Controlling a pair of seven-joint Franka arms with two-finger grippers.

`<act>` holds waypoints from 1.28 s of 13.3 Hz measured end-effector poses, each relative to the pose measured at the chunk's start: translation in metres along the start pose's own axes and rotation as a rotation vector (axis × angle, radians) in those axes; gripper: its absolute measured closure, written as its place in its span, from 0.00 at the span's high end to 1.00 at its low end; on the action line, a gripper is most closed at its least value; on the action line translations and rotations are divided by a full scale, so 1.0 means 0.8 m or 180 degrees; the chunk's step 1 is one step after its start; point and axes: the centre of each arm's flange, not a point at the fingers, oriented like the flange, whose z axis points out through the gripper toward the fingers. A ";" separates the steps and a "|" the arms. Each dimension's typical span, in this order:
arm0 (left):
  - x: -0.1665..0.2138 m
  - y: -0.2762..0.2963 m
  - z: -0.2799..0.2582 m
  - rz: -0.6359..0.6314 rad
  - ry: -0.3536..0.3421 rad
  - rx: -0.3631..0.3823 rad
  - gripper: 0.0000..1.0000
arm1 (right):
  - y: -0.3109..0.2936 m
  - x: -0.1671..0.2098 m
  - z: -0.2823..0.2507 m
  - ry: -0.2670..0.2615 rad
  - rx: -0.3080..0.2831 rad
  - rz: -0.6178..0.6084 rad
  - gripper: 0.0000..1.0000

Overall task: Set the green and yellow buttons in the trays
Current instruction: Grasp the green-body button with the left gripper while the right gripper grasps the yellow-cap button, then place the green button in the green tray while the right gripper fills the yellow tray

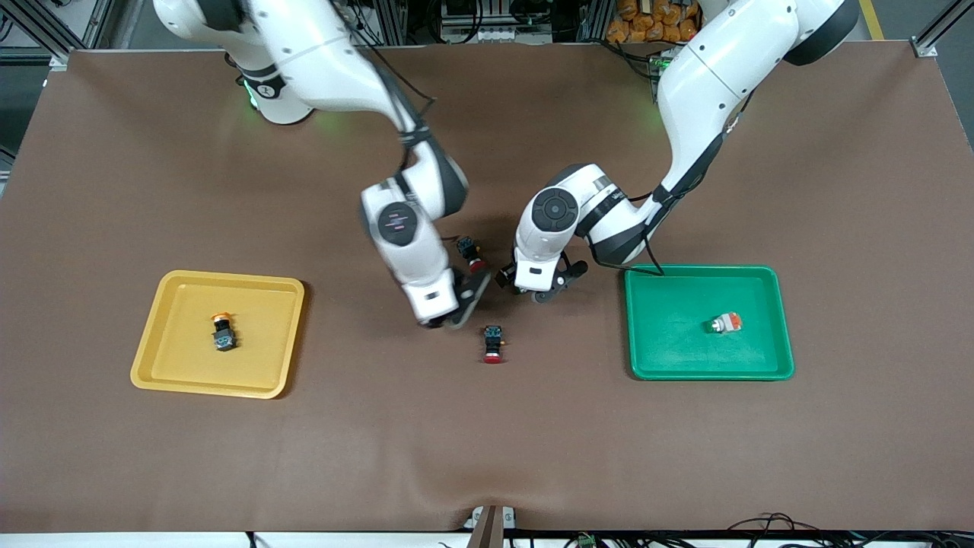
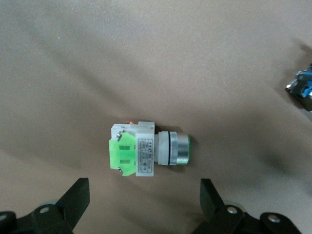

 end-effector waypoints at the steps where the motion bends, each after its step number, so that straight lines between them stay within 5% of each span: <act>1: 0.006 -0.001 0.002 -0.0025 0.0010 0.0003 1.00 | 0.043 -0.025 -0.025 -0.0038 0.0040 0.0161 0.32; 8: 0.032 -0.004 0.020 -0.0121 0.0030 -0.0079 1.00 | 0.254 -0.242 -0.095 -0.0397 0.0451 0.0940 0.32; 11: 0.033 -0.006 0.029 -0.0129 0.0017 -0.0078 0.93 | 0.292 -0.309 -0.099 -0.0448 0.0628 0.0735 0.32; 12: 0.036 -0.005 0.028 -0.0136 0.0024 -0.0083 0.84 | 0.302 -0.325 -0.101 -0.0426 0.0652 0.0576 0.32; 14: 0.041 -0.003 0.022 -0.0147 0.0042 -0.0107 0.66 | 0.312 -0.339 -0.104 -0.0368 0.0677 0.0160 0.50; 17: 0.067 -0.002 0.004 -0.0045 0.0101 -0.0147 0.66 | 0.316 -0.344 -0.106 -0.0307 0.0701 -0.0346 0.82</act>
